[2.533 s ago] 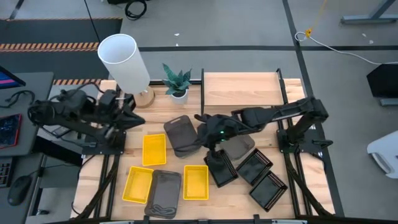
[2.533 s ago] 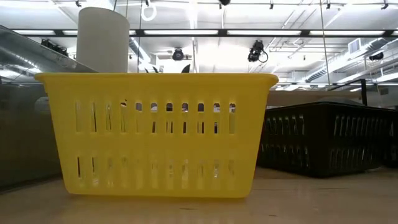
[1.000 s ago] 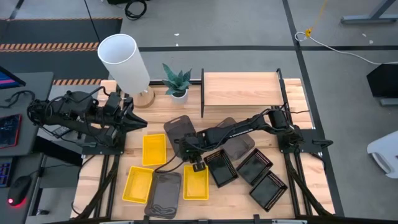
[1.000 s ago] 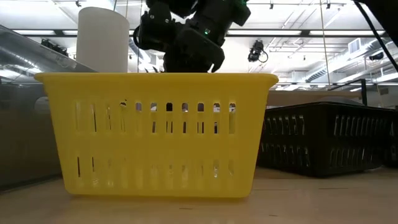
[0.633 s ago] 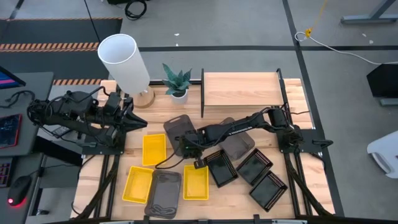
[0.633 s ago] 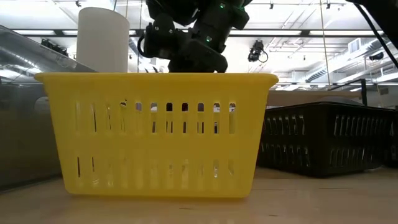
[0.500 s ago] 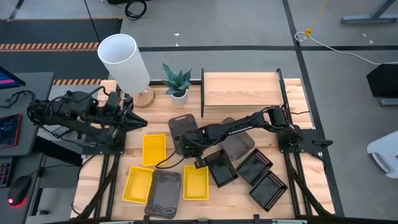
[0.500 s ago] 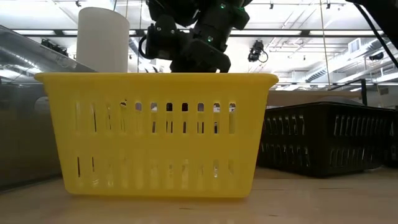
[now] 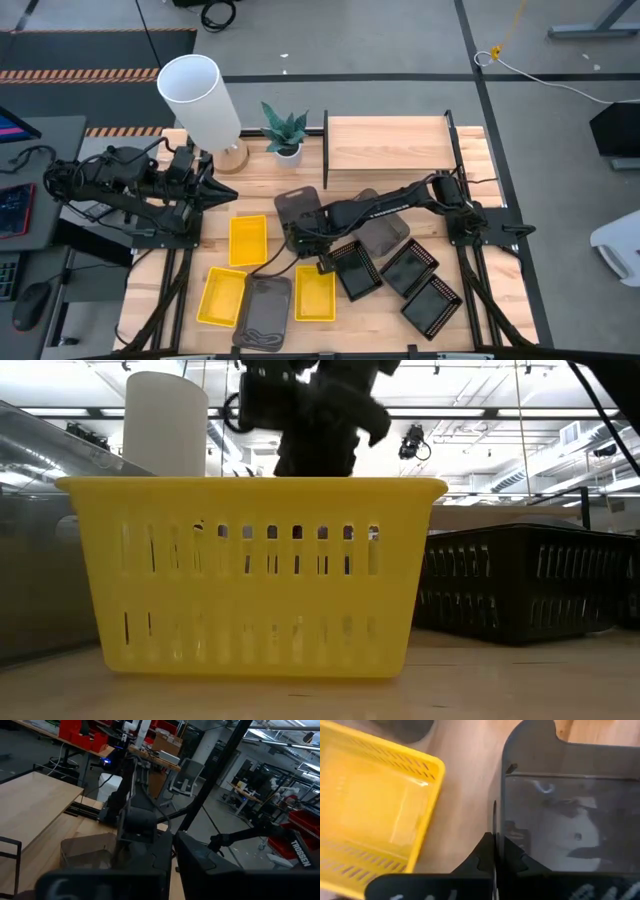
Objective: Stack baskets on shelf by color
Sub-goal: Stack the top left gray bin on top of the top right gray bin
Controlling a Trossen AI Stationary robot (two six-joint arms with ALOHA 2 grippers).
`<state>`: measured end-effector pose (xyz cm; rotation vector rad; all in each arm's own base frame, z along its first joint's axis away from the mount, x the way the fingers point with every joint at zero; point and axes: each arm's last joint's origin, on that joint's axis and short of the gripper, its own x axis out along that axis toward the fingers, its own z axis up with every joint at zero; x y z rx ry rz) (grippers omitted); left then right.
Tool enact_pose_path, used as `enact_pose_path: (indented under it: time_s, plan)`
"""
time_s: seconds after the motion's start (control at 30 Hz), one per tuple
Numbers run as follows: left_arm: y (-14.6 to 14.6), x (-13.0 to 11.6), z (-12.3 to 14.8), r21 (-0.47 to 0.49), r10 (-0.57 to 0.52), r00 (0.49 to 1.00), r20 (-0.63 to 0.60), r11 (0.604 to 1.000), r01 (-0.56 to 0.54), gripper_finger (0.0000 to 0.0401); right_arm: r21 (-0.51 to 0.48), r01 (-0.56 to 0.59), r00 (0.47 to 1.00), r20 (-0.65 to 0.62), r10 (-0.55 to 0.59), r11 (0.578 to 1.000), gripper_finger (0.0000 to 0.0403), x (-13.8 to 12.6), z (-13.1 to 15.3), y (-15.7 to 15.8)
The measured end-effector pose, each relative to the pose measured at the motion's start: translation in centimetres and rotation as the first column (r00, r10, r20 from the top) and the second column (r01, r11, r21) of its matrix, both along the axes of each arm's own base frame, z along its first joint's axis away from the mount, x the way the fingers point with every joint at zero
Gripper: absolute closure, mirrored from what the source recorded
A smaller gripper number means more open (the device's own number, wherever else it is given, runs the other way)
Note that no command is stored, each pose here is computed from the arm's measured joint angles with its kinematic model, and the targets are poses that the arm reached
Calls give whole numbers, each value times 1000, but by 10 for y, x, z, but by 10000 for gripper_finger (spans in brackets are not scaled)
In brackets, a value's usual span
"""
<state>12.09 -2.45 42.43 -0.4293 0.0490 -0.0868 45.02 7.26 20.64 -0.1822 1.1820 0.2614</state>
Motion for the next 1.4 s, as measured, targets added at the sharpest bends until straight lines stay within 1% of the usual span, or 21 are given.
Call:
enact_pose_path:
  time_s: [0.17, 0.37, 0.53, 0.73, 0.83, 0.93, 1.03, 1.2, 1.4]
  plan:
    - [0, 0, 0, 0, 0, 1000, 0, 1000, 0, 373, 7, -16, 999, 35, 15, 1000, 400, 3, 20, 8]
    - [0, 0, 0, -6, 0, 1000, 1, 1000, 0, 371, 6, -12, 1000, 22, 12, 1000, 400, 1, 47, 9]
    - [0, 0, 0, -6, 1, 1000, 1, 1000, -1, 378, 2, -17, 1000, 14, 17, 1000, 400, -4, 70, 12]
    - [1, 0, 0, -4, 44, 999, 2, 999, -44, 374, 5, -61, 998, -19, 61, 998, 401, -15, 91, 28]
    - [2, 0, 0, -6, 64, 998, 2, 998, -64, 372, 19, -85, 994, -63, 86, 996, 401, -24, 98, 37]
    - [1, 2, 0, -37, 66, 998, -5, 997, -66, 375, 24, -96, 991, -92, 98, 995, 401, -35, 106, 46]
    - [1, 6, 1, -54, 66, 998, 4, 996, -66, 379, 31, -101, 991, -80, 103, 994, 401, -47, 120, 52]
    - [-2, 14, 5, -69, 67, 996, 55, 996, -63, 382, 26, -88, 996, -24, 89, 996, 401, -68, 148, 54]
    - [-6, 33, 6, -75, 67, 994, 82, 995, -60, 377, 12, -83, 997, 2, 83, 996, 401, -95, 169, 58]
